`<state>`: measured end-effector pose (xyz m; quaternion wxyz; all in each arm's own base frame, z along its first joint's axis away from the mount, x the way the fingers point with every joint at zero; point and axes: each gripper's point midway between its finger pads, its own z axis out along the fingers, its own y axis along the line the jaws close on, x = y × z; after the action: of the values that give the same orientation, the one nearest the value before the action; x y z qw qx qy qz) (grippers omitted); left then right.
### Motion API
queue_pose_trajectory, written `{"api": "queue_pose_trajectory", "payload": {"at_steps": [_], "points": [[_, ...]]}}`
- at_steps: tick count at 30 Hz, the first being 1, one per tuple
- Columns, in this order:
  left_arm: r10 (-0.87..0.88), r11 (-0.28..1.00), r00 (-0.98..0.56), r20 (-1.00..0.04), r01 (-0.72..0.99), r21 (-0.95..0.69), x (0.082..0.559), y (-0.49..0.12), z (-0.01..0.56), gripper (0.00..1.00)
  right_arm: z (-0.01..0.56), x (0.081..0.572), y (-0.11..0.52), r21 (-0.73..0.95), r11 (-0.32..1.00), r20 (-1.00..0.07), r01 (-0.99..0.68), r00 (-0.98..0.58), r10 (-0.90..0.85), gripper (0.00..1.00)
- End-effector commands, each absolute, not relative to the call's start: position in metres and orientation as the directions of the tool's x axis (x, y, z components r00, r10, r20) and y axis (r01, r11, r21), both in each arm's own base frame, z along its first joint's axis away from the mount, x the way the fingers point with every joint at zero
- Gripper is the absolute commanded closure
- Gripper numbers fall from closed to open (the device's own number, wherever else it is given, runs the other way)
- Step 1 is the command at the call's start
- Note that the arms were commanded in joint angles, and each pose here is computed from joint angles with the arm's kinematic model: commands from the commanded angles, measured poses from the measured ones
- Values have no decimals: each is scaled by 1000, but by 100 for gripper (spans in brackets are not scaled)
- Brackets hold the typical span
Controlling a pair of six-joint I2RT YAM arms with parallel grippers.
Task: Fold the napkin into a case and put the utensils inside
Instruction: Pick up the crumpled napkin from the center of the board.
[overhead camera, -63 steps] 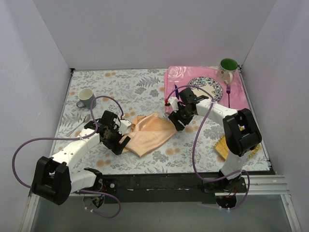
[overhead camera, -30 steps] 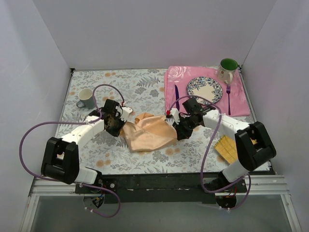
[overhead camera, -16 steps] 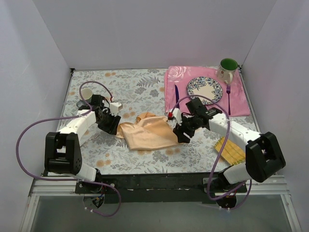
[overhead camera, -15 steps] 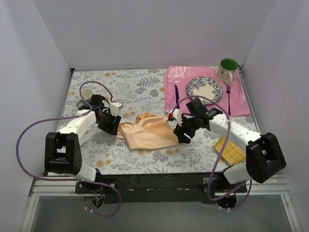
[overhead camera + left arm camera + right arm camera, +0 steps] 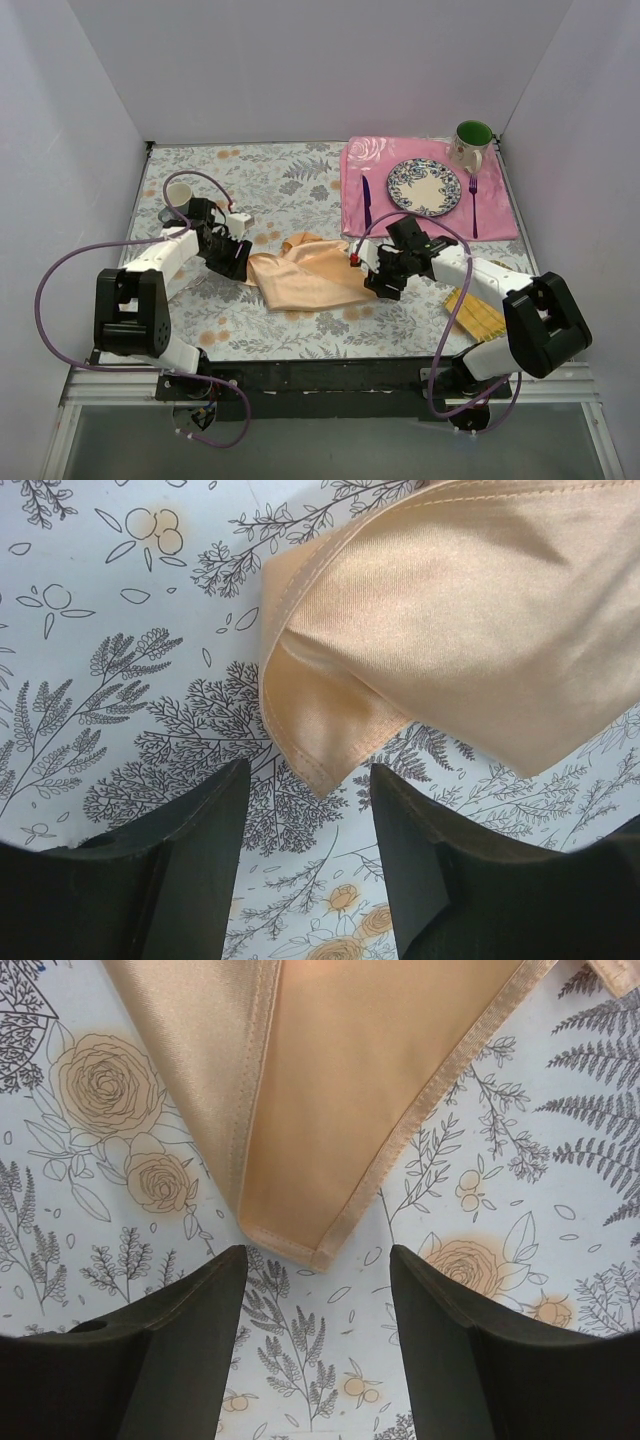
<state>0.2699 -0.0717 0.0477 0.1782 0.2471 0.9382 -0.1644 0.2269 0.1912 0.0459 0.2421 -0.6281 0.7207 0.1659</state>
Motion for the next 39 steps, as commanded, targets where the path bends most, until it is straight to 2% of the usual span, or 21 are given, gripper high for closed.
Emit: {"api": "queue_pose_trajectory", "payload": {"at_steps": [1, 8, 12, 13, 14, 18, 27, 34, 37, 39], "points": [[373, 820, -815, -444, 513, -253, 280, -77, 51, 50, 45, 239, 199, -137, 113, -587, -984, -11, -809, 34], [326, 831, -859, -394, 459, -315, 276, -79, 42, 63, 42, 236, 200, -181, 63, -603, -981, 60, -796, 34], [306, 847, -879, -365, 427, -317, 277, -76, 34, 85, 40, 232, 198, -176, 35, -594, -984, 78, -801, 33], [301, 860, -882, -361, 415, -297, 280, -71, 33, 96, 40, 231, 197, -180, 28, -592, -983, 85, -801, 33], [292, 868, -883, -367, 406, -286, 285, -69, 33, 100, 41, 229, 197, -184, 20, -595, -983, 95, -798, 32], [259, 890, -888, -380, 372, -264, 304, -57, 42, 100, 45, 220, 196, -186, -20, -600, -982, 130, -789, 32], [254, 890, -900, -354, 361, -279, 305, -56, 39, 100, 46, 206, 195, -205, -68, -622, -976, 184, -761, 33], [258, 889, -903, -342, 361, -281, 302, -56, 35, 100, 45, 202, 218, -230, -134, -628, -964, 252, -736, 46], [260, 890, -903, -343, 362, -277, 304, -55, 36, 100, 40, 196, 221, -194, -156, -623, -968, 245, -743, 53], [260, 890, -902, -346, 363, -276, 305, -55, 37, 100, 37, 194, 221, -177, -165, -621, -970, 241, -746, 55]]}}
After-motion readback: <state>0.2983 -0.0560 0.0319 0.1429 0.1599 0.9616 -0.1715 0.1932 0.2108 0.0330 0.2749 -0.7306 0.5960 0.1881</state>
